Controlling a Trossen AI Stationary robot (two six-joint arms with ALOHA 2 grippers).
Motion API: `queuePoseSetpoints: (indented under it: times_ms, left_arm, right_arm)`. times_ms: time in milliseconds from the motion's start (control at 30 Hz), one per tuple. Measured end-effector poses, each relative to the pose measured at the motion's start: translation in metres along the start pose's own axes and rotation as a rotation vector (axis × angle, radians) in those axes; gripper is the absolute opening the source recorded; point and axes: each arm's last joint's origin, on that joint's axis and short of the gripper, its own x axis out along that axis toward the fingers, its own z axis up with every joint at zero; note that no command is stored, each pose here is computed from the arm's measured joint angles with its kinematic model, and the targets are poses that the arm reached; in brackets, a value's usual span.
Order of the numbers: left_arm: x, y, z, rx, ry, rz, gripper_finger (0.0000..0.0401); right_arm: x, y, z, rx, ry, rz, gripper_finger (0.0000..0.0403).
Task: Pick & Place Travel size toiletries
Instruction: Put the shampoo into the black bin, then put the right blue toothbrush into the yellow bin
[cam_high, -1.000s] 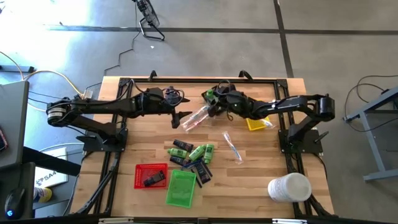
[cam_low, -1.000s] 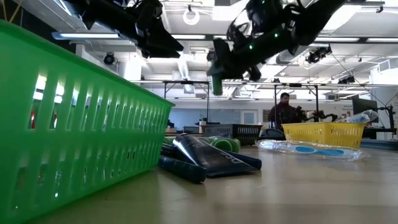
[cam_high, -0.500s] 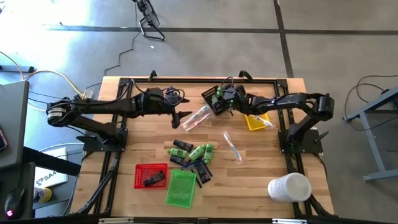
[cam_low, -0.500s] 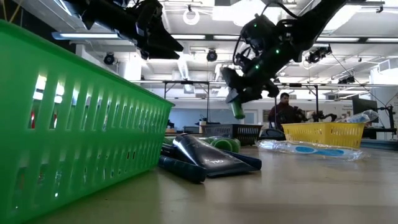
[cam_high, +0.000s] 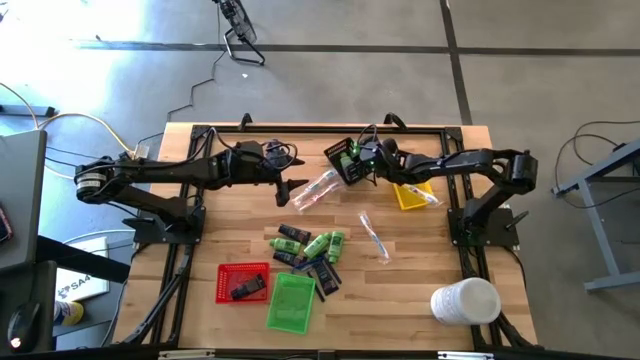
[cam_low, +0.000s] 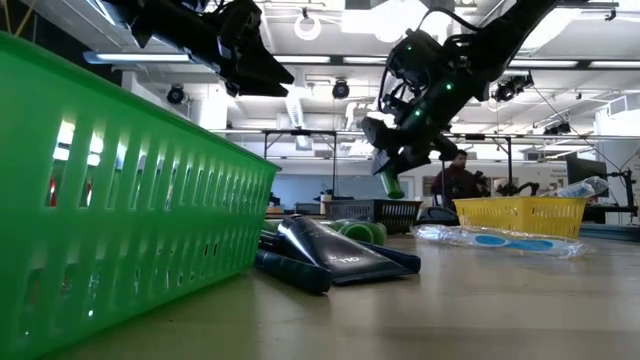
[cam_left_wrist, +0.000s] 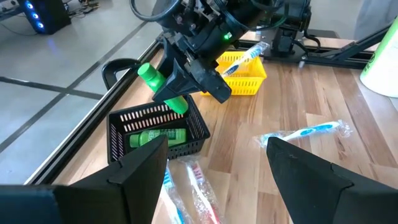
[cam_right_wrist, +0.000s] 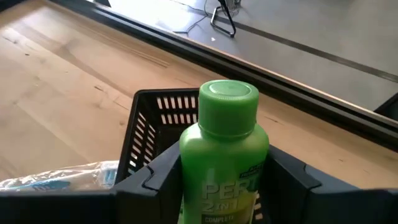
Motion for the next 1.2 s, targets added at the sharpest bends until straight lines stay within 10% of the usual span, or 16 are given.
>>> queuePoseSetpoints:
  times_ms: [400,1200]
  left_arm:
    - [0.0,0.0,0.0,-0.001,0.004,0.0,0.0271]
    - [0.0,0.0,0.0,-0.002,0.001,-0.001,0.0271]
  right_arm:
    - [0.0,0.001,0.002,-0.003,-0.022,-0.002,0.0222]
    - [-0.089,0.039,0.033,-0.144,-0.21,0.51,0.0039]
